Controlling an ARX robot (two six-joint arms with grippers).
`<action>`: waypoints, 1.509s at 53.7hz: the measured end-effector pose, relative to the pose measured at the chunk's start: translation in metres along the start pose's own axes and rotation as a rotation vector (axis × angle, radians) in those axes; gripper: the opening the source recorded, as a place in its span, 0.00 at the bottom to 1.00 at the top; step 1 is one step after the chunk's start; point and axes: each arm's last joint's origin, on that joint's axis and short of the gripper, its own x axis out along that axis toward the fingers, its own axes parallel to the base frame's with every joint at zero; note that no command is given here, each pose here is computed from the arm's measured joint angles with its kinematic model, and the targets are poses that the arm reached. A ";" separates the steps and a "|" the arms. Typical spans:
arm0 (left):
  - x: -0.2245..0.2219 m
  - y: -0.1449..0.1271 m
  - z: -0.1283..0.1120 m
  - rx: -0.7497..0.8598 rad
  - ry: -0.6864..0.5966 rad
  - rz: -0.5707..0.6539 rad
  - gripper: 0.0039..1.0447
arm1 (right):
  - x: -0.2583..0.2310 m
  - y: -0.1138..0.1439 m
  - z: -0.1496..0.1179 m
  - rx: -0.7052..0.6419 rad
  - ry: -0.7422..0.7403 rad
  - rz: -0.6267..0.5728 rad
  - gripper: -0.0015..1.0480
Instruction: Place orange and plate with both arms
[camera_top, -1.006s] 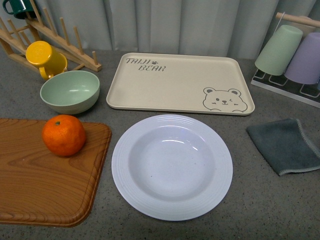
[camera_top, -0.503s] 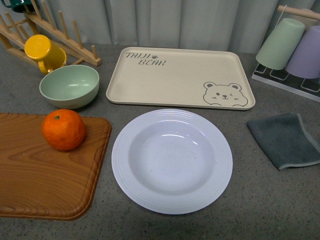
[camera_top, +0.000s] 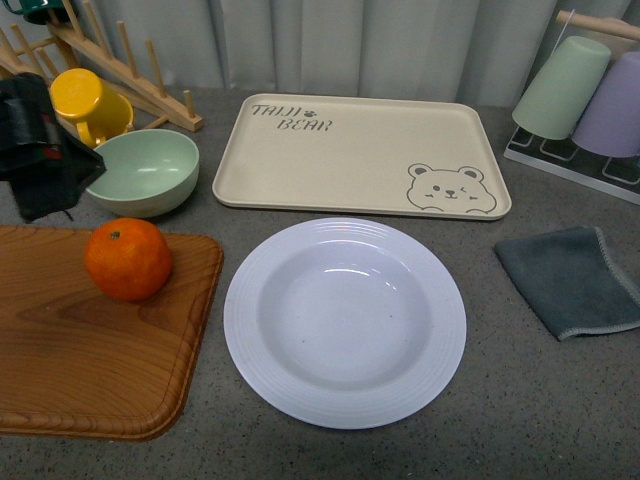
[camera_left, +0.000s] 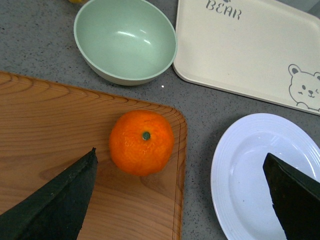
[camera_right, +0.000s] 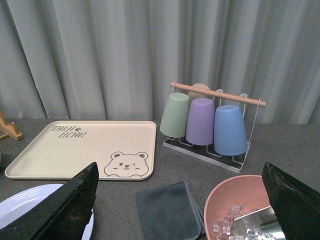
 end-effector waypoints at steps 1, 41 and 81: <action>0.004 -0.001 0.000 0.005 0.014 0.000 0.94 | 0.000 0.000 0.000 0.000 0.000 0.000 0.91; 0.072 0.015 -0.012 0.007 0.209 0.059 0.94 | 0.000 0.000 0.000 0.000 0.000 0.000 0.91; 0.091 0.020 -0.020 -0.010 0.261 0.079 0.88 | 0.000 0.000 0.000 0.000 0.000 0.000 0.91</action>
